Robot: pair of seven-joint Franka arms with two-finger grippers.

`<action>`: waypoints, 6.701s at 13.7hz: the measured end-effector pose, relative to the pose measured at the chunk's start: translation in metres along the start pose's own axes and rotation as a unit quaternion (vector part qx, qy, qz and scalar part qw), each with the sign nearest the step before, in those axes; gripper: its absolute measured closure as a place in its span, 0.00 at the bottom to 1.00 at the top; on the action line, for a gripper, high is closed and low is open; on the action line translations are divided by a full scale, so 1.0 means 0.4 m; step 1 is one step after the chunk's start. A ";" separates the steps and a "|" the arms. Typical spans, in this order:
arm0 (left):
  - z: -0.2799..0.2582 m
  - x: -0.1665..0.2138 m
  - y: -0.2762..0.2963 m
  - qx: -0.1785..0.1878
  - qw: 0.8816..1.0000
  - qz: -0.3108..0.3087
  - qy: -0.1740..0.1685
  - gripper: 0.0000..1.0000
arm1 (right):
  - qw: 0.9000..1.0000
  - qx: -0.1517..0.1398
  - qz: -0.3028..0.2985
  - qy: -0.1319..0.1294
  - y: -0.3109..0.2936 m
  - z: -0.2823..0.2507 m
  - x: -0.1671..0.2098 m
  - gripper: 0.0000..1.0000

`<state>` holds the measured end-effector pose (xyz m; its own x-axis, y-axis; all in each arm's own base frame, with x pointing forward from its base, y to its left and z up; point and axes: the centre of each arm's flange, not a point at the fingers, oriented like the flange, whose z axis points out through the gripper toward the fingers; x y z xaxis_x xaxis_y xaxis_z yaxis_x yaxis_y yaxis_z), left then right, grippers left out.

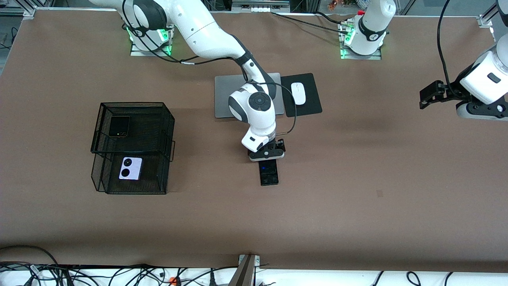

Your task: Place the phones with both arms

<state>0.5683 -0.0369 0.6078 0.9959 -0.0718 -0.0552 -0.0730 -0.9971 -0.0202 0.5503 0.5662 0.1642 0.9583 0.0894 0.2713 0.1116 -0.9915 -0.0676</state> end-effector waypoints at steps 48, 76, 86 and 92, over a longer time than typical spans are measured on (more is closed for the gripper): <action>-0.023 -0.020 -0.009 -0.001 1.000 -0.003 0.007 0.00 | 0.965 -0.091 0.032 -0.246 1.049 -0.637 0.058 0.20; -0.012 -0.014 -0.014 -0.001 1.000 -0.004 0.003 0.00 | 0.954 -0.072 0.087 -0.277 1.055 -0.505 0.047 0.00; -0.013 -0.013 -0.016 -0.001 1.000 -0.005 0.005 0.00 | 0.957 0.002 0.162 -0.242 1.261 -0.950 0.273 0.00; -0.012 -0.012 -0.014 -0.001 1.000 -0.004 0.004 0.00 | 0.953 0.048 0.182 -0.239 1.415 -1.016 0.279 0.00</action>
<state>0.5641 -0.0311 0.6129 0.9969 -0.0637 -0.0461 -0.0646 -0.9977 -0.0189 0.6137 -0.0234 0.5462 0.9458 -0.2035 -0.2533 -0.2501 -0.9535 -0.1680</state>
